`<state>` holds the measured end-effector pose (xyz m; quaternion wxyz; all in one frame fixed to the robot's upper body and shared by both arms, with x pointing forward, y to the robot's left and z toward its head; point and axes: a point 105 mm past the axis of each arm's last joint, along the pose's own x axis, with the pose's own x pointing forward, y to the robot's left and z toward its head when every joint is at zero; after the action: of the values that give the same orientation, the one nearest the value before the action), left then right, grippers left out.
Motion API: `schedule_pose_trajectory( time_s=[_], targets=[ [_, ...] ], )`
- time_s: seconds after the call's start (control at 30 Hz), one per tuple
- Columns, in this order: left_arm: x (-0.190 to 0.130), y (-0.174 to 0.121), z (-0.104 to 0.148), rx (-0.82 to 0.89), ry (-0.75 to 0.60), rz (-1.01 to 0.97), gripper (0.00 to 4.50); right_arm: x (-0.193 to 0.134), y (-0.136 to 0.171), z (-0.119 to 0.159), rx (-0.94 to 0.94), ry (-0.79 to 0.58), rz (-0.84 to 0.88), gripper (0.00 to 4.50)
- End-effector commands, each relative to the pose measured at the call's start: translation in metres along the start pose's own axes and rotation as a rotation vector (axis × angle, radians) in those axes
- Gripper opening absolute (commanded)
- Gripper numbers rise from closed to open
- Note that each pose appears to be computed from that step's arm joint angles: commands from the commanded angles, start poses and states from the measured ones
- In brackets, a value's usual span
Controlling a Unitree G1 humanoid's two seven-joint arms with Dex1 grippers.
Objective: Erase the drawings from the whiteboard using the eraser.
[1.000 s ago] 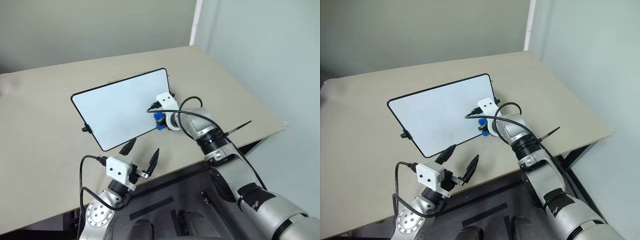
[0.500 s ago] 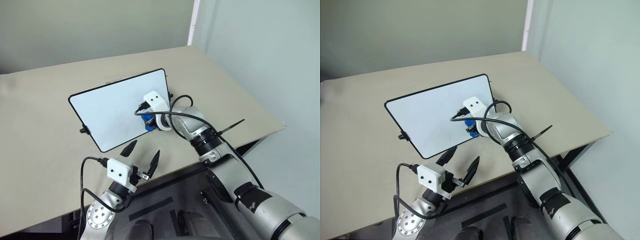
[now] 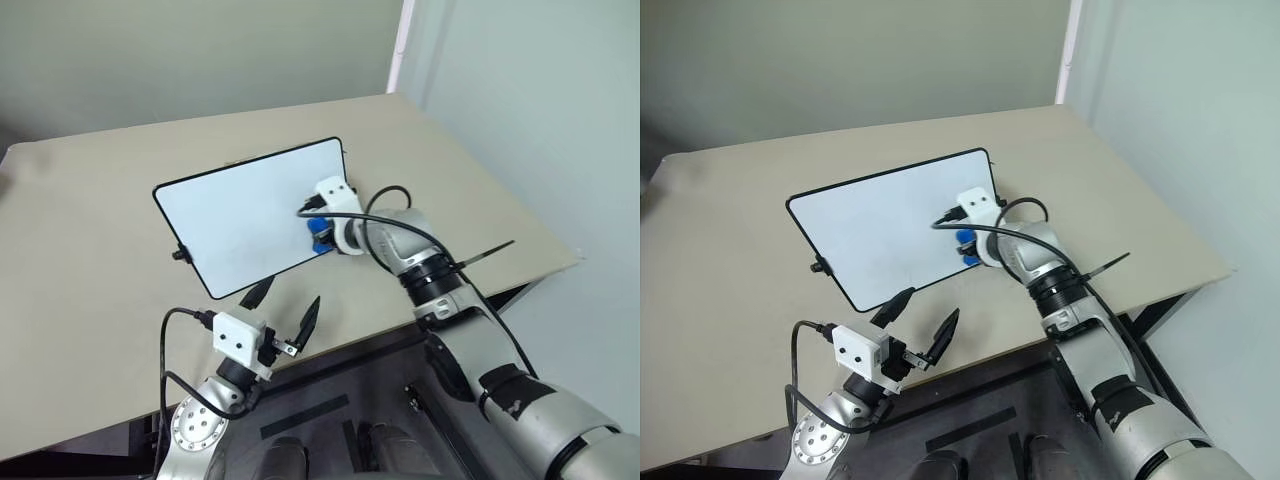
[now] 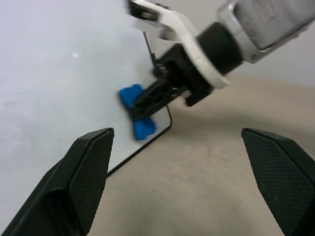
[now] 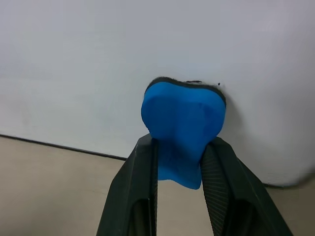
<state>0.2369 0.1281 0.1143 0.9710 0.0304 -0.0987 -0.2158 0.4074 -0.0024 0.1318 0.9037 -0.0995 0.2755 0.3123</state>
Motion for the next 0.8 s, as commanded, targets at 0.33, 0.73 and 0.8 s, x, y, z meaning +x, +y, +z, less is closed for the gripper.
schedule_pose_trajectory(
  time_s=[0.33, 0.73, 0.8],
  targets=[
    [0.003, 0.003, 0.006, 0.006, -0.033, 0.0, 4.5, -0.049, -0.039, -0.01, -0.018, -0.041, -0.095, 1.25],
    [0.004, -0.002, 0.003, 0.0, -0.028, -0.002, 4.5, -0.107, -0.082, -0.059, 0.053, 0.073, -0.143, 1.25],
    [0.004, -0.002, 0.003, -0.002, -0.027, -0.005, 4.5, -0.107, -0.089, -0.072, 0.067, 0.1, -0.159, 1.25]
  ],
)
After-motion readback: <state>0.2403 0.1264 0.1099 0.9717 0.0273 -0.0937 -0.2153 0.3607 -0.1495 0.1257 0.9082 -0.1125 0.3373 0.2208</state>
